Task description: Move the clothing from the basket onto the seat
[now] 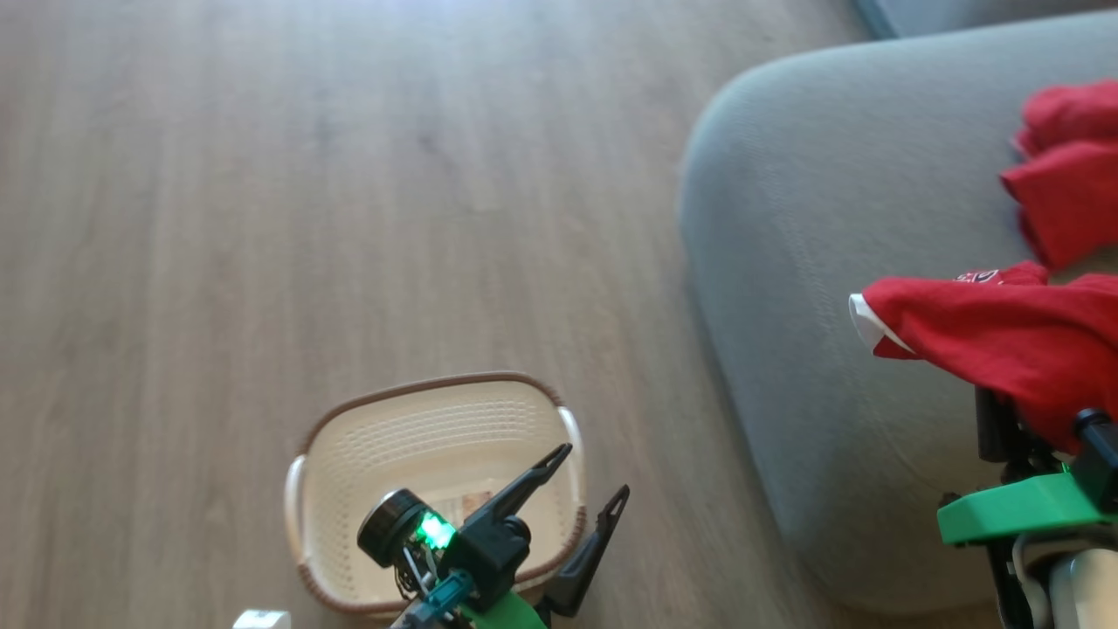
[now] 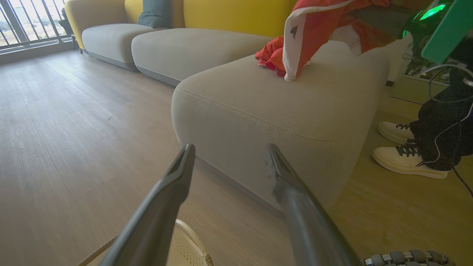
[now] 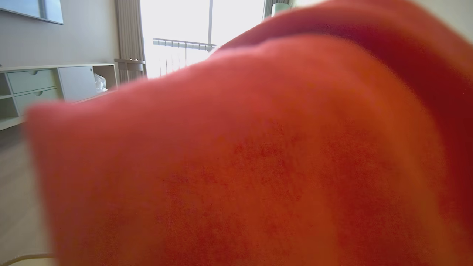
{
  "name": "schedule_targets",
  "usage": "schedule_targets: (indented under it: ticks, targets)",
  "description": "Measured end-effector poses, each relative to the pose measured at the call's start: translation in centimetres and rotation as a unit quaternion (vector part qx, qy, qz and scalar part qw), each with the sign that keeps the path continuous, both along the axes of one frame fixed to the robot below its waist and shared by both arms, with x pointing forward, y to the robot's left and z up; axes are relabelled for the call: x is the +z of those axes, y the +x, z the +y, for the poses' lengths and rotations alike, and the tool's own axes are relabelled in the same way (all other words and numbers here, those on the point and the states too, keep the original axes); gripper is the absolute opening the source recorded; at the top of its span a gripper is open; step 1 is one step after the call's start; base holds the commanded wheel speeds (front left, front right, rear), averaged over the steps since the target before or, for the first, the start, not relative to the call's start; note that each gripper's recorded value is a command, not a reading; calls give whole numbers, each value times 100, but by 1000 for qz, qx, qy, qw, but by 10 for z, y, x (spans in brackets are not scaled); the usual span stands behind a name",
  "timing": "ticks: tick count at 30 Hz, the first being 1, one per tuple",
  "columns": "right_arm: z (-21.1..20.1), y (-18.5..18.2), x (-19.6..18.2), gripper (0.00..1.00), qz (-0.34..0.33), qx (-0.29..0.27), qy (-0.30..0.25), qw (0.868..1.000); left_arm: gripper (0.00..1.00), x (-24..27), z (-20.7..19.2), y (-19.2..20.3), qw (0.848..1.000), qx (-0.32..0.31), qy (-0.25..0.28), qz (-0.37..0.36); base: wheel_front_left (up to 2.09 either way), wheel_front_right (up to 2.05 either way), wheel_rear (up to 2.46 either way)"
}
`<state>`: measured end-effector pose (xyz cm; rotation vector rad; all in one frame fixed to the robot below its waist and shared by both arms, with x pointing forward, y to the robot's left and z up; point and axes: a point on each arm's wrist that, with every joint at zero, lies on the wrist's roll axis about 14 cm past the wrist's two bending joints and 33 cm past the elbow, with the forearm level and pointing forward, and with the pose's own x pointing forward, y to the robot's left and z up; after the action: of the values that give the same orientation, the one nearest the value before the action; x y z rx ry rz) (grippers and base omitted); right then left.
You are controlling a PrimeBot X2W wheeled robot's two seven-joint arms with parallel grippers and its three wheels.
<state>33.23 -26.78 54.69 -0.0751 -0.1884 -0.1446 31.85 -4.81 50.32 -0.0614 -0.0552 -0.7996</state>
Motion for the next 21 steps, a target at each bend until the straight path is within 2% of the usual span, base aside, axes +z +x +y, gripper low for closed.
schedule_targets:
  ticks: [10, 21]
  targets:
    - [-46, -47, 1, 0, 3, -93, -2, 996, 100, 3, -54, -6, 995, -97, -11, -4, 0, 0, 0]
    - [-83, -103, 0, 0, 10, -194, 5, 981, 100, -2, -109, -36, 976, -215, -19, 5, 0, 0, 0]
